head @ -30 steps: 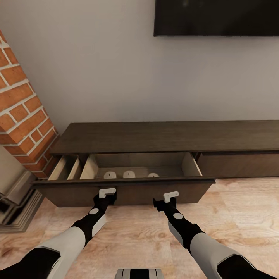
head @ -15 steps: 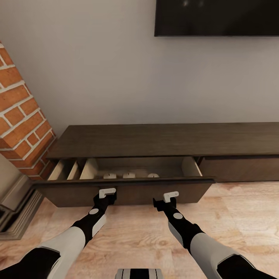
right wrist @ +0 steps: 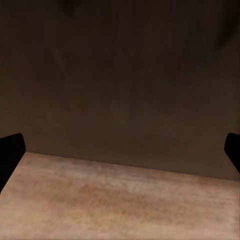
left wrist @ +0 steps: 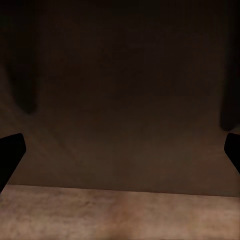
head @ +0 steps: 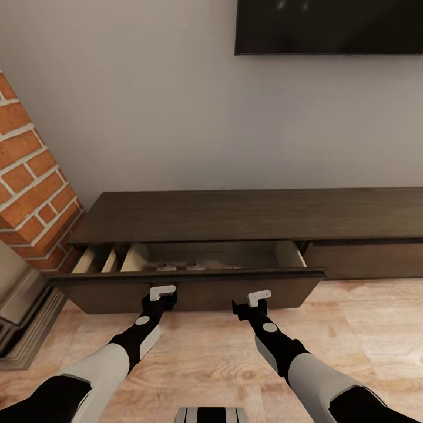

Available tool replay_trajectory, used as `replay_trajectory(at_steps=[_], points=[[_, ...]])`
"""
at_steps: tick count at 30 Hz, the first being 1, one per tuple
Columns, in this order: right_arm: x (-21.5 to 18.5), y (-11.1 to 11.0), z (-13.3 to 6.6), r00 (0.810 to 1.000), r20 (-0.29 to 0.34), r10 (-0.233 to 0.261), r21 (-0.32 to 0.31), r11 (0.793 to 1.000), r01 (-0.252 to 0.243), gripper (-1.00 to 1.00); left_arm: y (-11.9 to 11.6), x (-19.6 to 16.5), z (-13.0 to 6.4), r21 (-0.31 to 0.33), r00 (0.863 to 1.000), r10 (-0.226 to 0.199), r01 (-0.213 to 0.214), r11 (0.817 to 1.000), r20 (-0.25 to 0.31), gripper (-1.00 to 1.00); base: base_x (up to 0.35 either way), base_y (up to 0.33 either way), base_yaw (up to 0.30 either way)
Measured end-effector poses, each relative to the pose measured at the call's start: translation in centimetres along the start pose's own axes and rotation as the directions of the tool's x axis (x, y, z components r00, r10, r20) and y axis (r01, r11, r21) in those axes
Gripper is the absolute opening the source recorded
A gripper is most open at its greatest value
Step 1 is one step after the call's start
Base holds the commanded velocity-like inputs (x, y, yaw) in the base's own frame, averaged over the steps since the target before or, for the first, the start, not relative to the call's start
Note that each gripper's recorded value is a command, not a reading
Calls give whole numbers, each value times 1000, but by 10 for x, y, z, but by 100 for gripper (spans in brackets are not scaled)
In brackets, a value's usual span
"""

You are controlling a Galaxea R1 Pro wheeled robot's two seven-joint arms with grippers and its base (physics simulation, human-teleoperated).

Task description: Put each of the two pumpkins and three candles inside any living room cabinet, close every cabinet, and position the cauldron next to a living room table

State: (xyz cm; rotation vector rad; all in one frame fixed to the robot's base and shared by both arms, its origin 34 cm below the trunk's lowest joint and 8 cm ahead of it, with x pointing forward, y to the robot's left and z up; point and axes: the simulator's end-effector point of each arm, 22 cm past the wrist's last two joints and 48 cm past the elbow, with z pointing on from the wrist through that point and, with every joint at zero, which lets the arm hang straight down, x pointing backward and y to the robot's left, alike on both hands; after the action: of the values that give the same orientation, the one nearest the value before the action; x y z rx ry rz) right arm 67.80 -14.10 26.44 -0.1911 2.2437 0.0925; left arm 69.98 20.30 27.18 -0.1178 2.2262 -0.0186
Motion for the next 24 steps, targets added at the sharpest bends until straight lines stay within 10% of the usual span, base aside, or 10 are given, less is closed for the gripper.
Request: replay_trajectory(at_steps=[24], points=[[-1,0,0,1000,3,0,0,1000,0,100,0,0,0,-2,1000,-2,2,1000,0,100,131,0,0]])
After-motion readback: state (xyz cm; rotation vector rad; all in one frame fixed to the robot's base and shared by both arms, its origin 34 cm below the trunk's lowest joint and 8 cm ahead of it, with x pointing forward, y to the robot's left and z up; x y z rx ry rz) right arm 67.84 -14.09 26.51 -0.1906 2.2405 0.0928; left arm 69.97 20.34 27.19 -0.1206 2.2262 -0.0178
